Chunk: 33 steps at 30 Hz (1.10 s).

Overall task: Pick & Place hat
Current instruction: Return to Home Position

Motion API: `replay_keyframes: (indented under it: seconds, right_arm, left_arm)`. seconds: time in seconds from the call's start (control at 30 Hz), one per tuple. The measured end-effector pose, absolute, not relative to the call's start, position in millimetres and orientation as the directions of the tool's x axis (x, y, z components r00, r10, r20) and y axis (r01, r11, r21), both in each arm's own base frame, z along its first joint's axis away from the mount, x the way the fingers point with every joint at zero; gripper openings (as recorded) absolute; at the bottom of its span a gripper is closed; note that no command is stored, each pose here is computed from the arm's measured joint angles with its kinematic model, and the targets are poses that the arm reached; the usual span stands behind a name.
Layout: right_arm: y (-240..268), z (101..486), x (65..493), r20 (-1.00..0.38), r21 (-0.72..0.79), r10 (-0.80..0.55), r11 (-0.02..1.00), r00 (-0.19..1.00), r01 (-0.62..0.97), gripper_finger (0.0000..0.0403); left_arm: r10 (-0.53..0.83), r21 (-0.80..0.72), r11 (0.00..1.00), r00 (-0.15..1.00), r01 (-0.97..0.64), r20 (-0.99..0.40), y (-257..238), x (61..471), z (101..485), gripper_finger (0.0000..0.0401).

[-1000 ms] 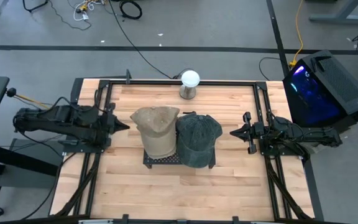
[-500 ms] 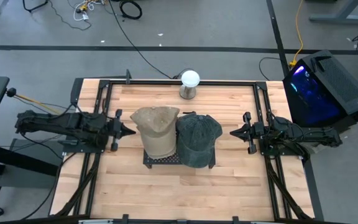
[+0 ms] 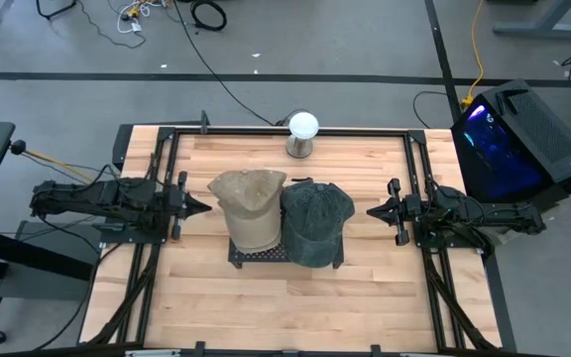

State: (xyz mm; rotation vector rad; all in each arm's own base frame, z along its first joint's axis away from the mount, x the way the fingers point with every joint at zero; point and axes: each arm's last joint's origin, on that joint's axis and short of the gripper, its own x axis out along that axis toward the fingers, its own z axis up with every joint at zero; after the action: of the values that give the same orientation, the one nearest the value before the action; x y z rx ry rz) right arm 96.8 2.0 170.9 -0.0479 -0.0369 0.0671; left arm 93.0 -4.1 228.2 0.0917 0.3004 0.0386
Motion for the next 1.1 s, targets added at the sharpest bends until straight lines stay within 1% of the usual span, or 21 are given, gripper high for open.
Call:
replay_keyframes:
  seconds: [0.17,0.47,0.7,0.93,1.1]
  right_arm:
    - [2,171,97,0.036,-0.049,0.068,0.997,0.997,-0.066,0.0015]
    - [2,171,97,0.035,-0.049,0.068,0.997,0.997,-0.066,0.0015]
    - [2,171,97,0.036,-0.049,0.068,0.997,0.997,-0.066,0.0015]
    - [2,171,97,0.035,-0.049,0.068,0.997,0.997,-0.066,0.0015]
    - [2,171,97,0.035,-0.049,0.068,0.997,0.997,-0.066,0.0015]
  left_arm:
    - [0.050,0.041,0.998,0.976,-0.042,-0.211,-4,93,236,0.0001]
    - [0.048,0.032,0.999,0.987,-0.044,-0.156,-4,92,241,0.0001]
    - [0.051,0.028,0.998,0.996,-0.049,-0.068,-3,79,247,0.0000]
    - [0.055,0.019,0.998,0.997,-0.054,-0.056,-3,79,248,0.0000]
    - [0.041,0.004,0.999,0.999,-0.041,0.018,-3,81,237,0.0000]
